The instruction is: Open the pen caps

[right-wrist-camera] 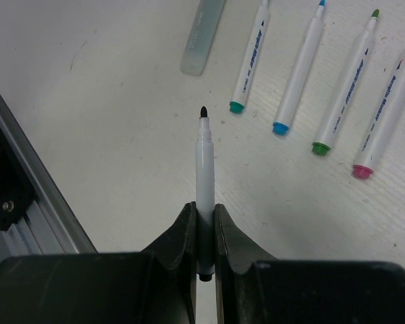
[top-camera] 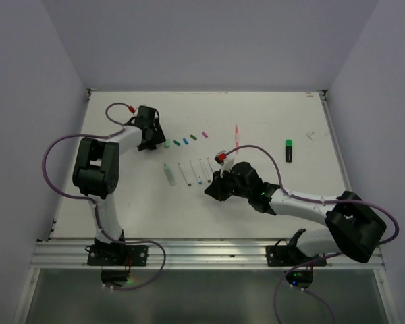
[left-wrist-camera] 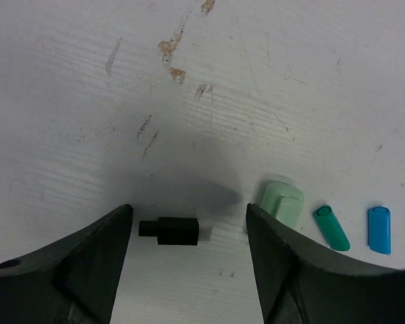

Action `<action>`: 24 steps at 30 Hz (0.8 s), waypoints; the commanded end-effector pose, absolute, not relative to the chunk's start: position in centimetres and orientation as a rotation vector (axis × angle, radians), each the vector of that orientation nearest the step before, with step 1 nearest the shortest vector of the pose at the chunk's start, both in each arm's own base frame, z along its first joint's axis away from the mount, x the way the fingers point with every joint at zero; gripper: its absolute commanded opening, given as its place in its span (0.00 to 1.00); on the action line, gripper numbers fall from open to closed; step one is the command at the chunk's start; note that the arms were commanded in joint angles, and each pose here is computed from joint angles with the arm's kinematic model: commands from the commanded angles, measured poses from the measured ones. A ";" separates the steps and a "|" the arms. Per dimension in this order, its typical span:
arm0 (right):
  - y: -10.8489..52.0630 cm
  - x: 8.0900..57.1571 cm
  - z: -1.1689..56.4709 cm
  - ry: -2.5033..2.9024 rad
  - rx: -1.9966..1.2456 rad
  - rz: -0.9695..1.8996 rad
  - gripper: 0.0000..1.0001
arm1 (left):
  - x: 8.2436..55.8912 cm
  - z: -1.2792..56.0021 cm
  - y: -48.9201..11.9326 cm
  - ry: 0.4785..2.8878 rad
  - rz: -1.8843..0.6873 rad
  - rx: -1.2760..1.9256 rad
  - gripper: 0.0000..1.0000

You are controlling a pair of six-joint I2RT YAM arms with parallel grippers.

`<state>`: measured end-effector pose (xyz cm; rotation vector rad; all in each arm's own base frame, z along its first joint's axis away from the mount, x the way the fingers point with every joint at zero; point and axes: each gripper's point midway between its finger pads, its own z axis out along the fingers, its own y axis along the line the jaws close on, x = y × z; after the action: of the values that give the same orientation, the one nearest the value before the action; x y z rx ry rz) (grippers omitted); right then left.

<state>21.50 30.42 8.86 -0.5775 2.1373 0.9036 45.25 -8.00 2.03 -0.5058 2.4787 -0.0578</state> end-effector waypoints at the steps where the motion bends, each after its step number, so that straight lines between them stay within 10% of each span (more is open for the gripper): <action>1: 32.0 22.2 11.4 2.060 -0.570 0.973 0.00 | 43.9 -0.7 -8.1 2.565 -0.043 -0.509 0.73; 18: 38.2 22.6 14.6 2.018 -0.553 1.028 0.00 | 42.8 10.4 -9.0 2.369 -0.237 -0.468 0.73; 24: 42.4 22.9 12.9 2.084 -0.532 0.968 0.00 | 41.0 18.1 -5.6 2.233 -0.188 -0.454 0.92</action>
<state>22.00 40.34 11.68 -0.5962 2.0984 0.9818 41.94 -7.87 13.94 -0.4612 2.3037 -0.2186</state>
